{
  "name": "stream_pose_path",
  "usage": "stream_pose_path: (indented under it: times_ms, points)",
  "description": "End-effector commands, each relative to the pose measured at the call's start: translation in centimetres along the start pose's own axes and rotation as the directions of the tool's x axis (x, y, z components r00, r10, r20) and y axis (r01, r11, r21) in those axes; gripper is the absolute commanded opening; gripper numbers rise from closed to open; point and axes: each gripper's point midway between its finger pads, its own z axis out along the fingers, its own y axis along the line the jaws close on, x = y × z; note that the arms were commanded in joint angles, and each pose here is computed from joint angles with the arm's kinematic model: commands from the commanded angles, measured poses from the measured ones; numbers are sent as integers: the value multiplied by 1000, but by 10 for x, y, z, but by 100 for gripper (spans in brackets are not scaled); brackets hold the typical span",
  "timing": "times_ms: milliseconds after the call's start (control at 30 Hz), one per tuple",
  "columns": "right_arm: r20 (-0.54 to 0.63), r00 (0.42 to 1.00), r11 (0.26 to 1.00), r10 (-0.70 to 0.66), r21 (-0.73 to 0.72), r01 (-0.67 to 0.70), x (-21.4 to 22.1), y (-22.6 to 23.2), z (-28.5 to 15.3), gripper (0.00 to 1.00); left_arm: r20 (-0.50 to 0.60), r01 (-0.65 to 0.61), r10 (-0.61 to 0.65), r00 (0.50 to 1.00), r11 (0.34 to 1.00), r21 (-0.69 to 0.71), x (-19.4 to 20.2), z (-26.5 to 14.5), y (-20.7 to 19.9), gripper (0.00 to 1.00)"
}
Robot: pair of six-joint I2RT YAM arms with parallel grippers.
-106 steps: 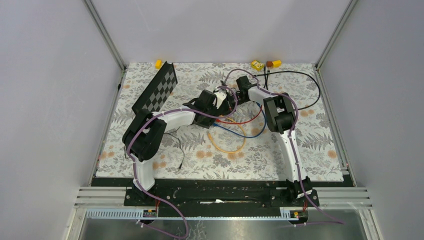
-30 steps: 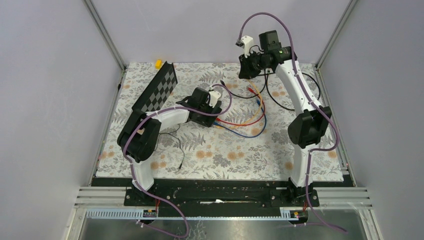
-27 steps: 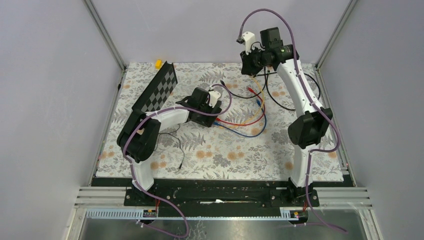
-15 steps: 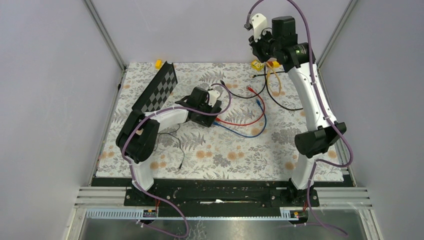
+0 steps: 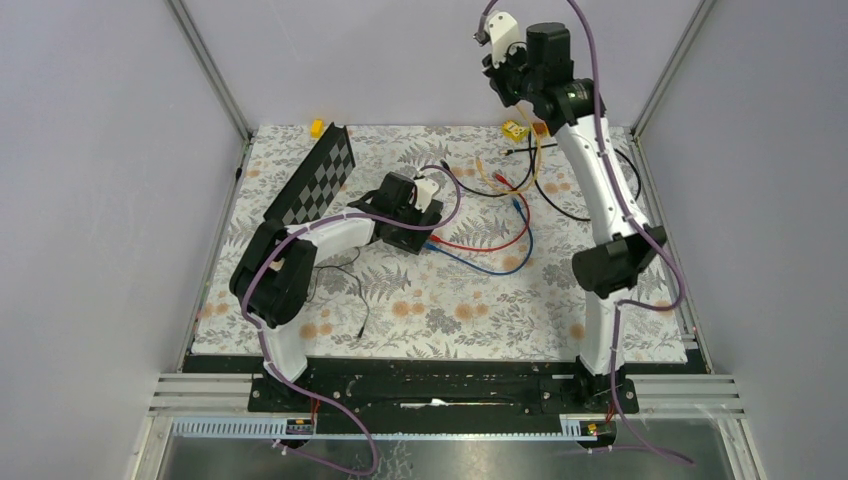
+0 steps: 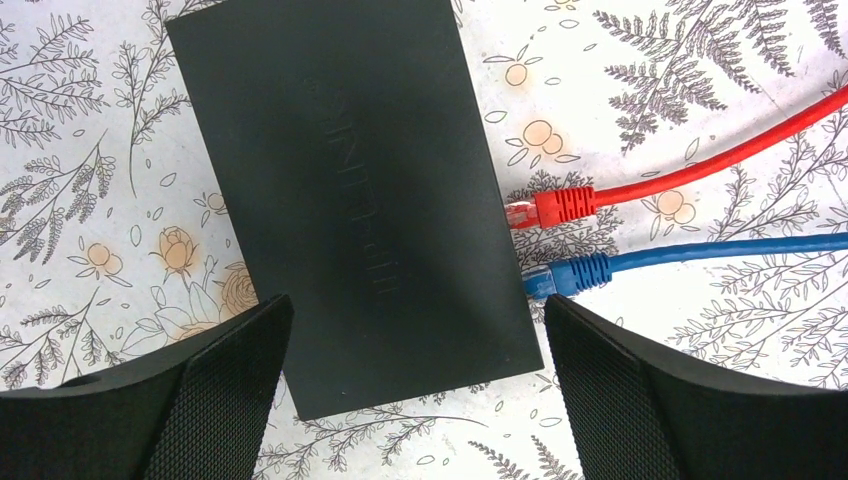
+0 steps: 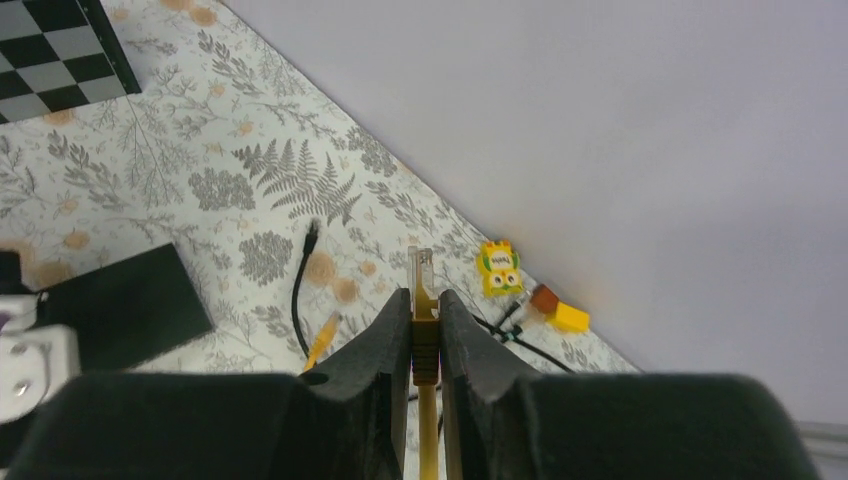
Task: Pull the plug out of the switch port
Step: Place the connector at the corner of the board.
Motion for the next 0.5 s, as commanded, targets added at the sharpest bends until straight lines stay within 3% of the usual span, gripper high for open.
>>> stream_pose_path:
  times_ms: [0, 233, 467]
  points:
    - [88, 995, 998, 43, -48, -39, -11, 8, 47, 1, 88, -22, 25, 996, 999, -38, -27, -17, 11, 98]
    - [39, 990, 982, 136, -136, -130, 40, 33, 126, 0, 66, -44, 47, 997, 998, -51, -16, -19, 13, 98]
    - [6, 952, 946, 307, -113, -305, 99, 11, 176, 2, 52, -53, 55, 997, 997, -55, -6, -19, 13, 98]
